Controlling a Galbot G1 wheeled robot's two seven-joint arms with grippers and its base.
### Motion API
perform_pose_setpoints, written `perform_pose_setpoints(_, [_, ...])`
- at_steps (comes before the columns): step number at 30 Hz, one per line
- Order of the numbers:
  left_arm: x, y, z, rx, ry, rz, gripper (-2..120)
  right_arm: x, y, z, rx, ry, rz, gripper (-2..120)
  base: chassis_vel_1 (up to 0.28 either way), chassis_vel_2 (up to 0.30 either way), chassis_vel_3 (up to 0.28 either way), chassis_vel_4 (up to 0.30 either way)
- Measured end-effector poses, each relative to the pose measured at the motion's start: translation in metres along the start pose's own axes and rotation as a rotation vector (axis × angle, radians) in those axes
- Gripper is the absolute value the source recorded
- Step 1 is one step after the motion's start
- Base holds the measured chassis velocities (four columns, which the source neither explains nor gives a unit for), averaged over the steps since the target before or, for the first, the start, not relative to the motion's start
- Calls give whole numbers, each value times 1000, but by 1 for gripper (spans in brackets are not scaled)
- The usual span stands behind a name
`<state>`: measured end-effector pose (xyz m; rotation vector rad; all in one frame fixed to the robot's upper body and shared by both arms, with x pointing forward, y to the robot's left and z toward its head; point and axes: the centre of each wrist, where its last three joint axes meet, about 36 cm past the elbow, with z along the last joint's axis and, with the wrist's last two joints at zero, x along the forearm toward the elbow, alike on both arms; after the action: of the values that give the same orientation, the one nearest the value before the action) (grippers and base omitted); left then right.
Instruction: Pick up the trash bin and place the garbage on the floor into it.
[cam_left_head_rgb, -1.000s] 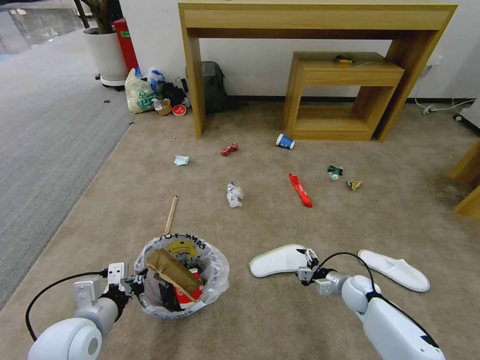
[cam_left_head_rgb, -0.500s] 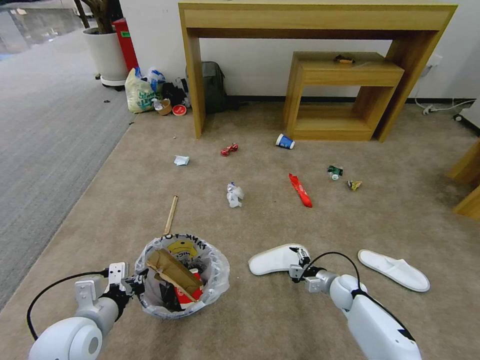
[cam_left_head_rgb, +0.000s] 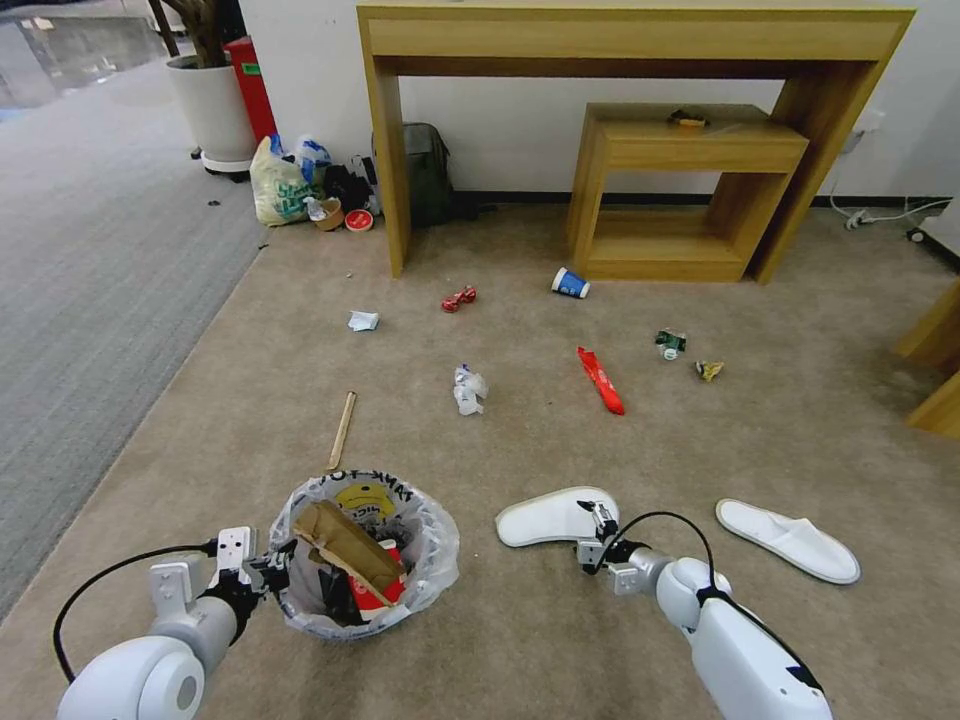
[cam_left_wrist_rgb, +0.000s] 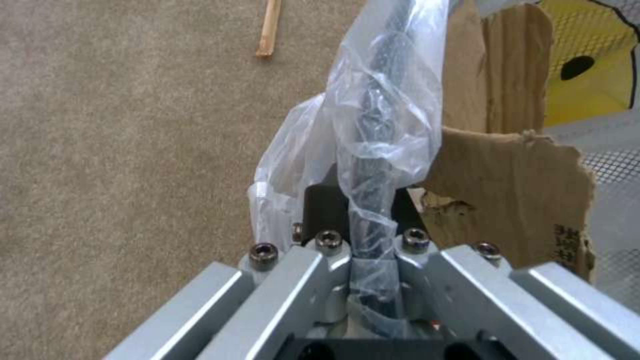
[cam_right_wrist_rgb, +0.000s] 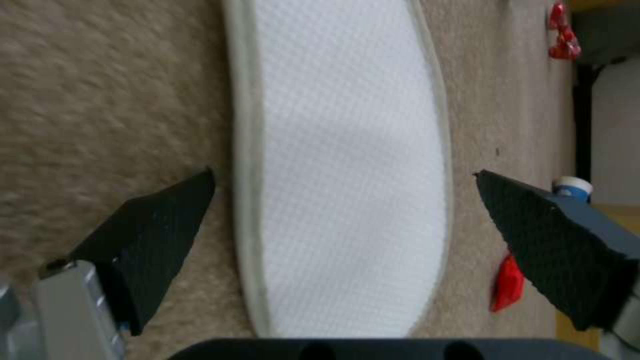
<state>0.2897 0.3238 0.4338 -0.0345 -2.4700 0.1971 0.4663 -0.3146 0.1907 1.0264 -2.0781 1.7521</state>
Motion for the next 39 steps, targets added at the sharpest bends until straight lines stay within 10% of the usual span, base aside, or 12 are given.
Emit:
perform_pose_setpoints(14, [1, -2, -1, -7, -2, 7, 0, -11, -5, 4, -12, 21, 34, 89, 0, 0, 0, 0])
perform_pose_setpoints(39, [7, -5, -5, -21, -14, 7, 0, -11, -11, 6, -133, 42, 173, 2, 0, 0, 0, 0])
